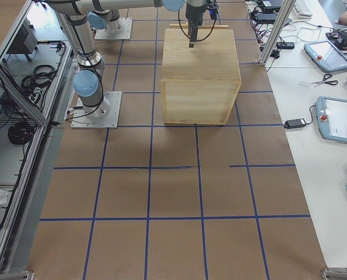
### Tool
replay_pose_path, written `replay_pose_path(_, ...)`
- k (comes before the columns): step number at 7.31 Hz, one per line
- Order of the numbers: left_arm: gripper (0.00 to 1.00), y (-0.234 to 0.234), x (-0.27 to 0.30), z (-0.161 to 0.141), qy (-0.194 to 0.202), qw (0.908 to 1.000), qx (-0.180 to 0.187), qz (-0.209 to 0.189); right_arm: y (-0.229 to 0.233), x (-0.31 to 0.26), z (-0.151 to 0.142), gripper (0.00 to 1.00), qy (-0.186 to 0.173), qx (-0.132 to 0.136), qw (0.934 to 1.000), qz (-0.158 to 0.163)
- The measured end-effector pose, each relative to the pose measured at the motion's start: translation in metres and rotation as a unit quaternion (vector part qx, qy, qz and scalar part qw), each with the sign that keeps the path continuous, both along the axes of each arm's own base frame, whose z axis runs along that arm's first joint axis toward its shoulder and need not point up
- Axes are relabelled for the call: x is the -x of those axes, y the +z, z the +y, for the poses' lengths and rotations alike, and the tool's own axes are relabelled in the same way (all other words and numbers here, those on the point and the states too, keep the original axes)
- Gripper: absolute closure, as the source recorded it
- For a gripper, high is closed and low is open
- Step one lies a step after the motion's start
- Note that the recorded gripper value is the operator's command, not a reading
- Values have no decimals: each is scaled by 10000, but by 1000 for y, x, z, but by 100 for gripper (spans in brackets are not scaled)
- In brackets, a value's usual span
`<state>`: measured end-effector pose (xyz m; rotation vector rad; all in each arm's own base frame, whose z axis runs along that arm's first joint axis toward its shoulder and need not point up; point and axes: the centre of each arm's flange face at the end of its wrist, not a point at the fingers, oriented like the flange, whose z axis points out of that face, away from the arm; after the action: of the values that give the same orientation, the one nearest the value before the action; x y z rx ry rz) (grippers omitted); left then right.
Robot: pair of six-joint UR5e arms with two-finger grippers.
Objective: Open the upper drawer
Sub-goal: 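Pull the drawer handle with the left gripper away from the cabinet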
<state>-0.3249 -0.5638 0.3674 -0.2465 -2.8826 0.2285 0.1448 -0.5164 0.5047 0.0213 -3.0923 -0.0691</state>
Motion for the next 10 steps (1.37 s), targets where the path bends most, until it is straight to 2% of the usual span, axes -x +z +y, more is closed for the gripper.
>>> replay_pose_path(4,0,15,-43,-8,-12,9999,-8,-133,0,0,0,0,-6,1,10000,0)
replay_pose_path(10,0,26,-51,-7,-20,9999,-1,-122,0,0,0,0,-3,-1,10000,0)
